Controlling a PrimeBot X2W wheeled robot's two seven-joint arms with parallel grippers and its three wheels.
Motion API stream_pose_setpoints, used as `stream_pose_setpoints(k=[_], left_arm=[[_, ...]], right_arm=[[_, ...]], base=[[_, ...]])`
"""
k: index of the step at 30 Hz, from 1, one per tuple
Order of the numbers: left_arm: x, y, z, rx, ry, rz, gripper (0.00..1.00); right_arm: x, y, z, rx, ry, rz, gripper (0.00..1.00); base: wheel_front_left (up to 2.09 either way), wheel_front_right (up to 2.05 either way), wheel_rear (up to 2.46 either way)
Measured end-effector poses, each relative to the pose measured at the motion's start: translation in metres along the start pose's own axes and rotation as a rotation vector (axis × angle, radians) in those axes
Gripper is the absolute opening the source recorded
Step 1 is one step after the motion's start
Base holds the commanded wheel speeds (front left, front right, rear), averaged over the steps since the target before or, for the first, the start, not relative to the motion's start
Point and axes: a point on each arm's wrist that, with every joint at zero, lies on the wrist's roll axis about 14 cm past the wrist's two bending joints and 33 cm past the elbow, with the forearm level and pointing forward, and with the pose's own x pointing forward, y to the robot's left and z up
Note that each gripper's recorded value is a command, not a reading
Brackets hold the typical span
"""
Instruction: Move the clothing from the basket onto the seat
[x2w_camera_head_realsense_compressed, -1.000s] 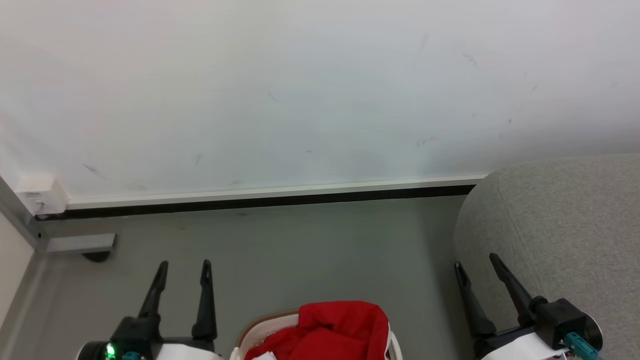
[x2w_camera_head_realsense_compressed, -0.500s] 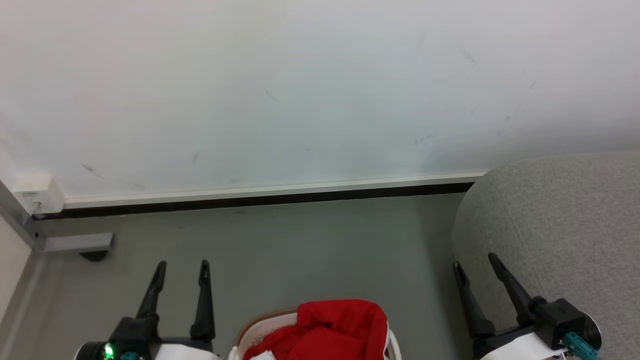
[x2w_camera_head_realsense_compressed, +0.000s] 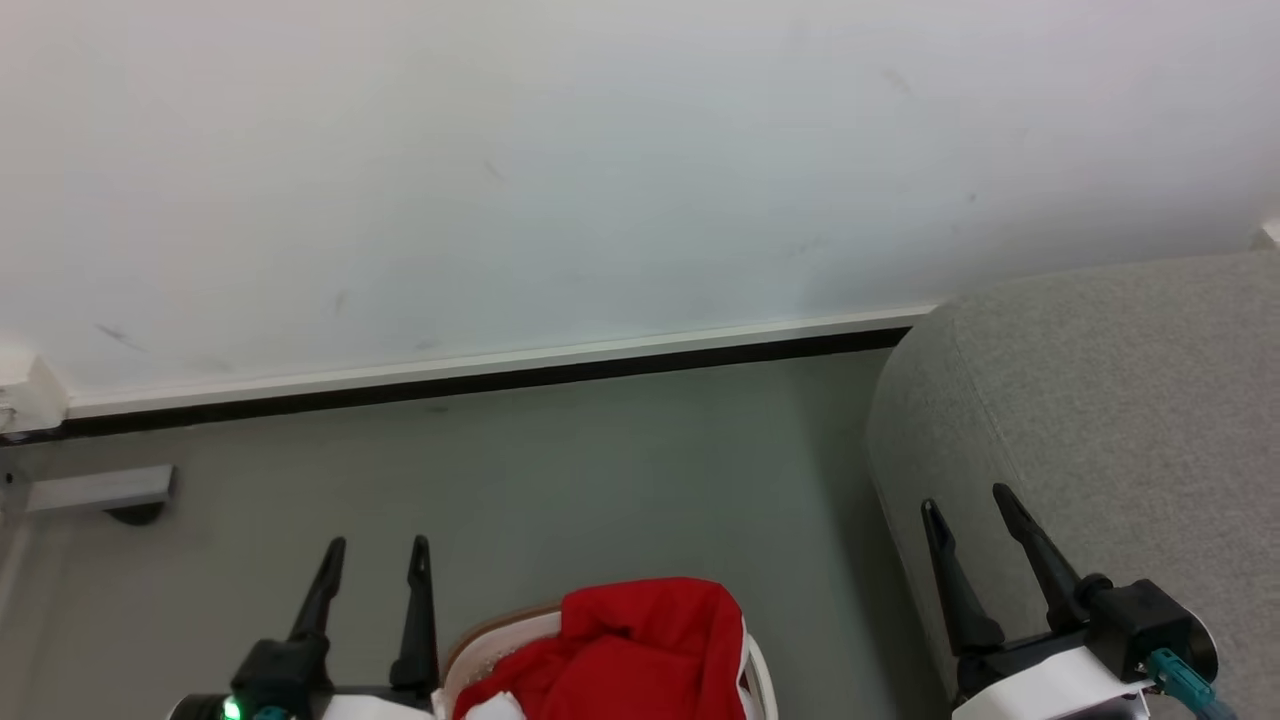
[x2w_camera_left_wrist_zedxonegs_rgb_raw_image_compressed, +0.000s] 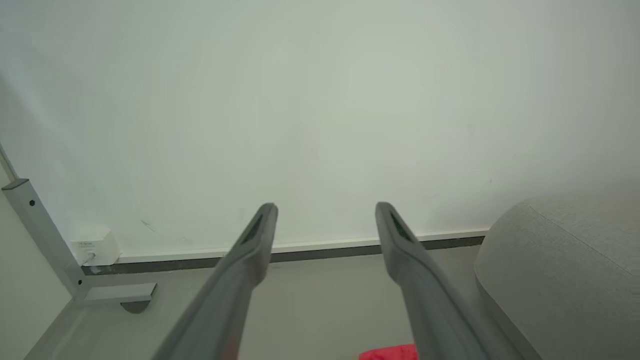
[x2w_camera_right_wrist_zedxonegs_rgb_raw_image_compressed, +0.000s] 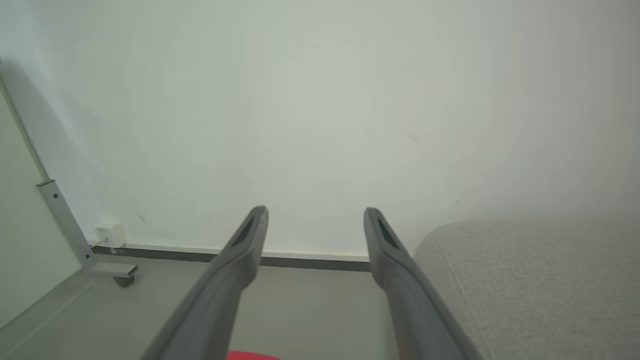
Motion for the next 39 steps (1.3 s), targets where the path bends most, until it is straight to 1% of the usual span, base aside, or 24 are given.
stream_pose_setpoints(k=[4, 9, 15, 19, 23, 27, 32, 36, 39], left_arm=[[0.006, -0.015, -0.027, -0.016, 0.079, -0.048, 1.0], [0.022, -0.039, -0.061, -0.012, 0.171, -0.133, 1.0], [0.038, -0.064, -0.115, 0.001, 0.314, -0.234, 1.0], [0.041, -0.076, -0.156, 0.014, 0.426, -0.299, 1.0], [0.034, -0.087, -0.205, 0.046, 0.568, -0.377, 1.0], [0.021, -0.088, -0.254, 0.107, 0.727, -0.451, 1.0], [0.008, -0.091, -0.3, 0.195, 0.884, -0.56, 1.0], [0.012, -0.085, -0.331, 0.243, 0.982, -0.587, 1.0], [0.007, -0.089, -0.351, 0.273, 1.047, -0.638, 1.0]], right_arm=[[-0.001, -0.014, -0.002, 0.0, 0.007, -0.039, 1.0], [0.004, -0.033, -0.004, 0.0, 0.011, -0.092, 1.0], [0.014, -0.055, -0.012, -0.004, 0.03, -0.143, 1.0], [0.022, -0.07, -0.015, -0.014, 0.037, -0.176, 1.0], [0.029, -0.089, -0.019, -0.035, 0.044, -0.214, 1.0], [0.033, -0.106, -0.028, -0.045, 0.065, -0.255, 1.0], [0.036, -0.122, -0.04, -0.052, 0.091, -0.295, 1.0], [0.039, -0.13, -0.056, -0.055, 0.13, -0.316, 1.0], [0.037, -0.137, -0.068, -0.054, 0.16, -0.338, 1.0]], base=[[0.0, 0.0, 0.0], [0.0, 0.0, 0.0], [0.0, 0.0, 0.0], [0.0, 0.0, 0.0], [0.0, 0.0, 0.0], [0.0, 0.0, 0.0], [0.0, 0.0, 0.0], [0.0, 0.0, 0.0], [0.0, 0.0, 0.0]])
